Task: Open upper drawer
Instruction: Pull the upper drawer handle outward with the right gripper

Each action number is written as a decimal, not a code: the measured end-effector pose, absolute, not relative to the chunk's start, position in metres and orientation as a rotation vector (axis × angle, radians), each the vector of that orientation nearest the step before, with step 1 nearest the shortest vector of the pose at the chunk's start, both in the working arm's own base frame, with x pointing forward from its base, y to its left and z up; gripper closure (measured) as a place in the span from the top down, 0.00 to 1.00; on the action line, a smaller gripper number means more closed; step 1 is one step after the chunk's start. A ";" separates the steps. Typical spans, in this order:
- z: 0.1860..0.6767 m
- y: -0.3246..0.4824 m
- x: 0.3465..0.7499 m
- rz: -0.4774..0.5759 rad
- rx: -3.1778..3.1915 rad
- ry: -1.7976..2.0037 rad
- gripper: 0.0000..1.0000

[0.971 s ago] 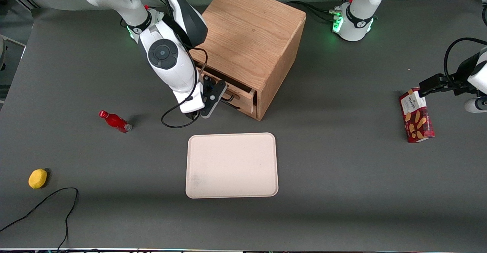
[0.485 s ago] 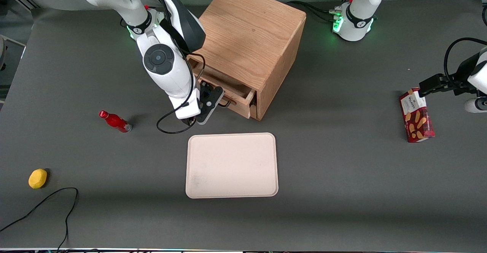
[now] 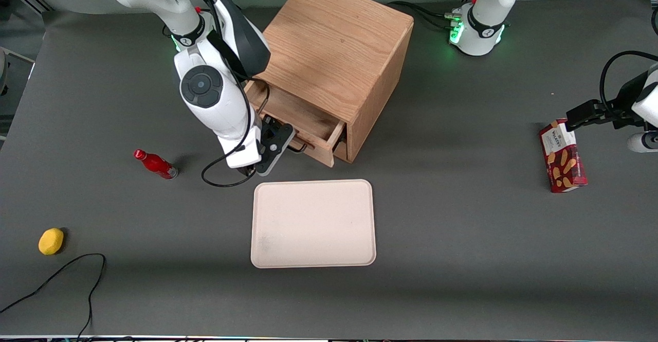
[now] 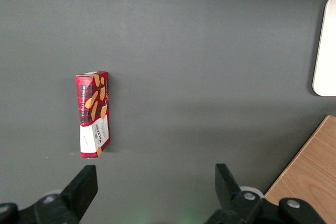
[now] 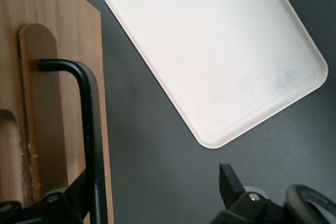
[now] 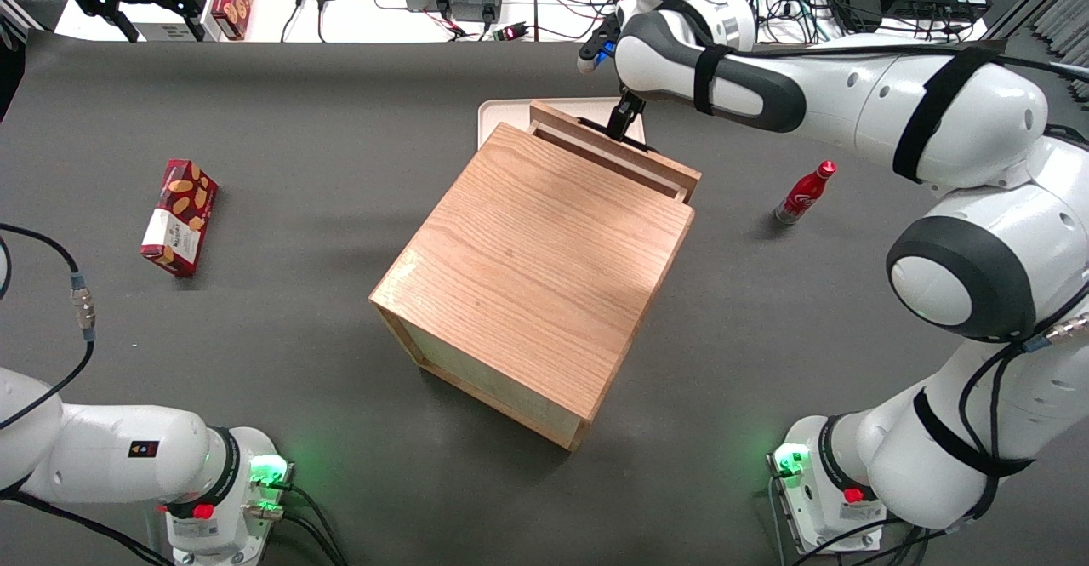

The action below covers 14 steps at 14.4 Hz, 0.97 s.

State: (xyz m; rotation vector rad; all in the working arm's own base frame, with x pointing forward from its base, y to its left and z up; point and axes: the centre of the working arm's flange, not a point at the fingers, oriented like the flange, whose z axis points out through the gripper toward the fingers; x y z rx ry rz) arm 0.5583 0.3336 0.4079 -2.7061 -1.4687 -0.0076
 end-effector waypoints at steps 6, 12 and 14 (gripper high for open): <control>0.401 0.323 0.578 0.004 -2.725 -1.447 1.00; 0.403 0.314 0.596 0.028 -2.744 -1.419 1.00; 0.401 0.310 0.601 0.031 -2.751 -1.408 1.00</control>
